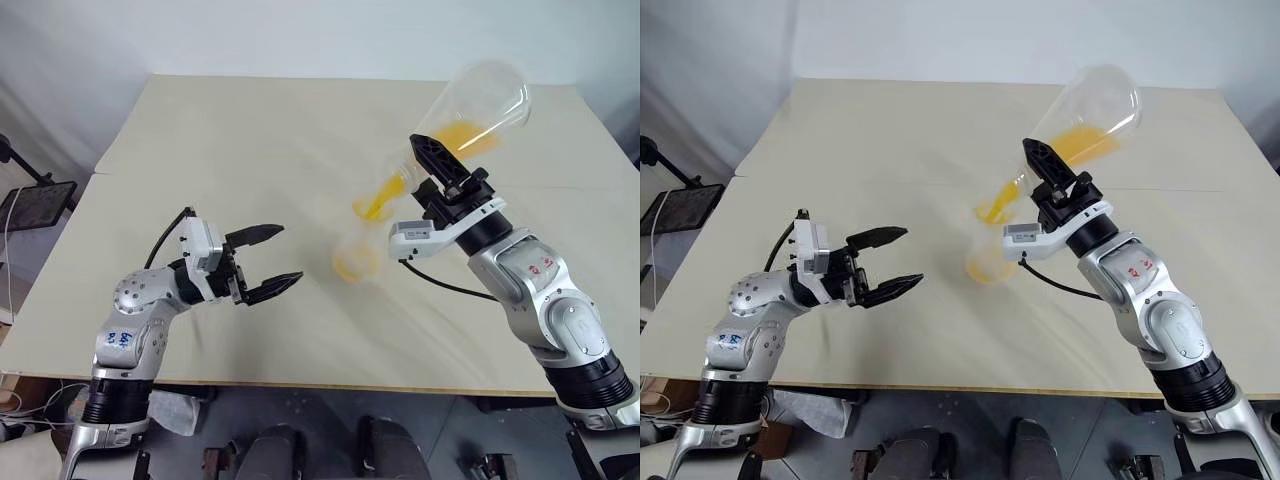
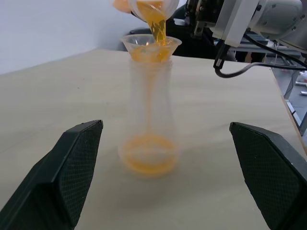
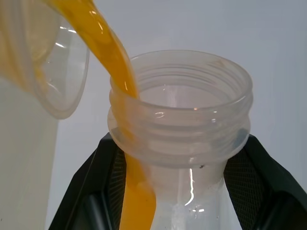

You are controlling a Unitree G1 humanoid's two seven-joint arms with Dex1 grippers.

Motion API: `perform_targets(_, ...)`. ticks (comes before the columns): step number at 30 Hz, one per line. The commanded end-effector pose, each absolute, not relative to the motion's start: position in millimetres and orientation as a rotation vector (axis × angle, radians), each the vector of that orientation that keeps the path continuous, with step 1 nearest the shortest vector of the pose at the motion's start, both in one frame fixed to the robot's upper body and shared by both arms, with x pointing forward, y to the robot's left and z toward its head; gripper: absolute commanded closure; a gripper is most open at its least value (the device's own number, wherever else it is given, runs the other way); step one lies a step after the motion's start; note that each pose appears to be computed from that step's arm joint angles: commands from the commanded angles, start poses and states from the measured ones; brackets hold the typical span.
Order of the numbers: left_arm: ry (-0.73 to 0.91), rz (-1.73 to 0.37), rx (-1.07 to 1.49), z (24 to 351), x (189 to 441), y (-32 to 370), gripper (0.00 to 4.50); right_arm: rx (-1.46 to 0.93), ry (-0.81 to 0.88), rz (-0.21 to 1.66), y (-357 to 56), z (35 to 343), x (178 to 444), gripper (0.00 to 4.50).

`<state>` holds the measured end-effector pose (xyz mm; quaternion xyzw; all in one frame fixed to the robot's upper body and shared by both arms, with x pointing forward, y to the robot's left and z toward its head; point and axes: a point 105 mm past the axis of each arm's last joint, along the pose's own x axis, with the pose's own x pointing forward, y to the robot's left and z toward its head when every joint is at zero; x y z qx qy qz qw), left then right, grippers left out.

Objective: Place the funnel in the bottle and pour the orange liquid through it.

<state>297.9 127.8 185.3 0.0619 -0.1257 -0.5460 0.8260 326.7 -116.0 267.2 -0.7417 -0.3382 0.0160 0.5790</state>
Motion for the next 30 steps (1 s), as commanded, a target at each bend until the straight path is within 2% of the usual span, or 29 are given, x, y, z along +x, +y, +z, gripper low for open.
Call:
perform_targets(1, -0.325, -1.16, 0.138, 197, 293, 127, 0.0, -1.739, -0.844, -0.055, -122, 286, 321, 2.09)
perform_targets(15, -0.329, -1.15, 0.138, 197, 293, 126, 0.0, -1.732, -0.843, -0.061, -126, 288, 323, 2.09)
perform_targets(19, -0.327, -1.148, 0.146, 197, 293, 127, 0.0, -1.668, -0.795, -0.057, -133, 286, 327, 2.09)
perform_targets(30, -0.317, -1.15, 0.152, 197, 292, 130, 0.0, -1.715, -0.816, -0.066, -132, 283, 323, 2.09)
